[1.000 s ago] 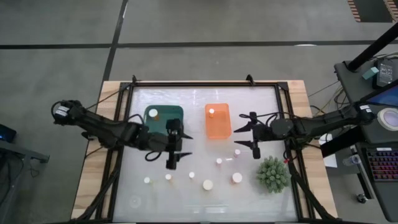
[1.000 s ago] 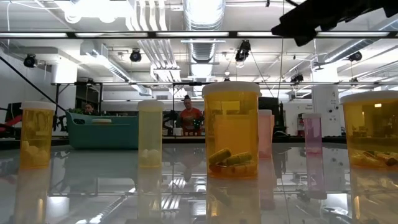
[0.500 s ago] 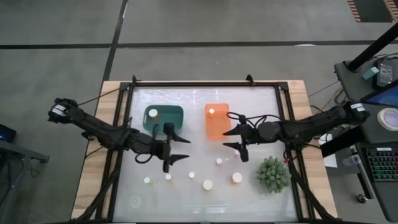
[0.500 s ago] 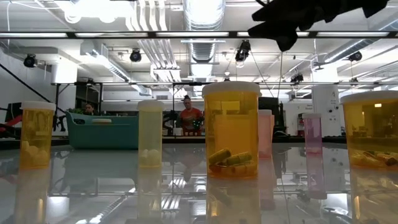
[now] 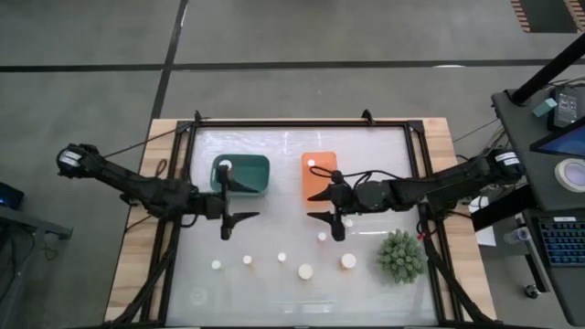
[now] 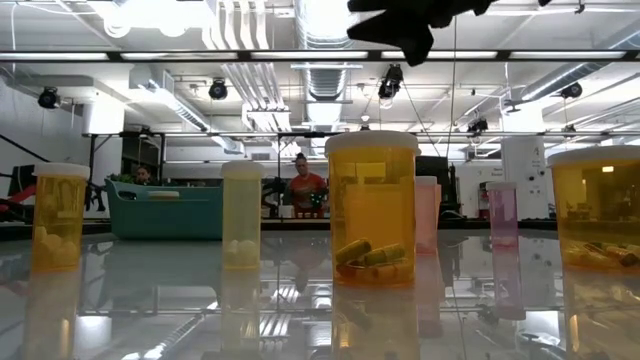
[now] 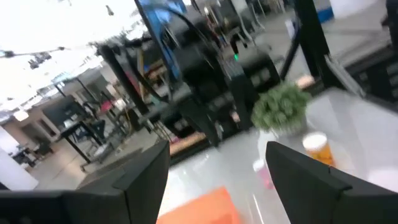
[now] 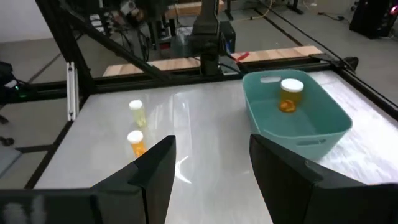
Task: Pick and place medicine bottles into bin by pill shape (circle, oval)
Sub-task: Put the right small yellow pill bottle into the orange bin
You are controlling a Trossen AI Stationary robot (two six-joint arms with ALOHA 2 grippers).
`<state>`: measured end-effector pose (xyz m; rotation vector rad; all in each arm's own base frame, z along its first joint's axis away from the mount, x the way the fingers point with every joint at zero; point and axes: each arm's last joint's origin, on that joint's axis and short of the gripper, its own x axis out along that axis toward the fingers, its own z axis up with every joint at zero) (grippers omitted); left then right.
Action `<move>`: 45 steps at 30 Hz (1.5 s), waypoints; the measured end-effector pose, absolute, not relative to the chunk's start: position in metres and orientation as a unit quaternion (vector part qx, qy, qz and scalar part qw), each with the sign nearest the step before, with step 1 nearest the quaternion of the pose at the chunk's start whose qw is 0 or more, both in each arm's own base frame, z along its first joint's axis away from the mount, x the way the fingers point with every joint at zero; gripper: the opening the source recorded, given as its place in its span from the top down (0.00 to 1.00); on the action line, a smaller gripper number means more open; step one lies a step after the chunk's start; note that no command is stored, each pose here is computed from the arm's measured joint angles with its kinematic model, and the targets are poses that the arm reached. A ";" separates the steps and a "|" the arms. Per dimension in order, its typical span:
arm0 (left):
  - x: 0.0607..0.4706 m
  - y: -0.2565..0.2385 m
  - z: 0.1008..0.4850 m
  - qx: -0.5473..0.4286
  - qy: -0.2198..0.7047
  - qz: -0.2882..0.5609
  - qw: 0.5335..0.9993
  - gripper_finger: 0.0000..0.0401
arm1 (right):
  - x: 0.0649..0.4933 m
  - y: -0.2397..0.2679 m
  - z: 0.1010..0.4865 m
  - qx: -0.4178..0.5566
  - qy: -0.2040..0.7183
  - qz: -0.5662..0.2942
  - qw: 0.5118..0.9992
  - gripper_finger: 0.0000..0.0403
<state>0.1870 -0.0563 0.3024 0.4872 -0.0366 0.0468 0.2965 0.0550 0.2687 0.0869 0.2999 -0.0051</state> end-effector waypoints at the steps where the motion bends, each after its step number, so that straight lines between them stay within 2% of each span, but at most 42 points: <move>1: 0.184 -0.055 0.306 0.238 -0.027 0.026 0.971 0.38 | 0.299 0.055 0.268 0.041 0.163 -0.004 0.986 0.51; 11: 0.173 -0.052 0.297 0.210 -0.029 0.023 0.977 0.38 | 0.331 0.062 0.279 0.027 0.220 -0.008 0.975 0.51; 27: 0.176 -0.055 0.283 0.195 -0.004 0.009 0.981 0.38 | 0.382 0.072 0.260 -0.012 0.291 -0.006 0.957 0.51; 37: 0.164 -0.051 0.285 0.202 -0.021 0.013 0.979 0.38 | 0.390 0.083 0.267 0.010 0.357 -0.011 0.934 0.51; 45: 0.161 -0.049 0.285 0.204 -0.026 0.014 0.979 0.38 | 0.387 0.100 0.281 0.040 0.349 -0.004 0.936 0.51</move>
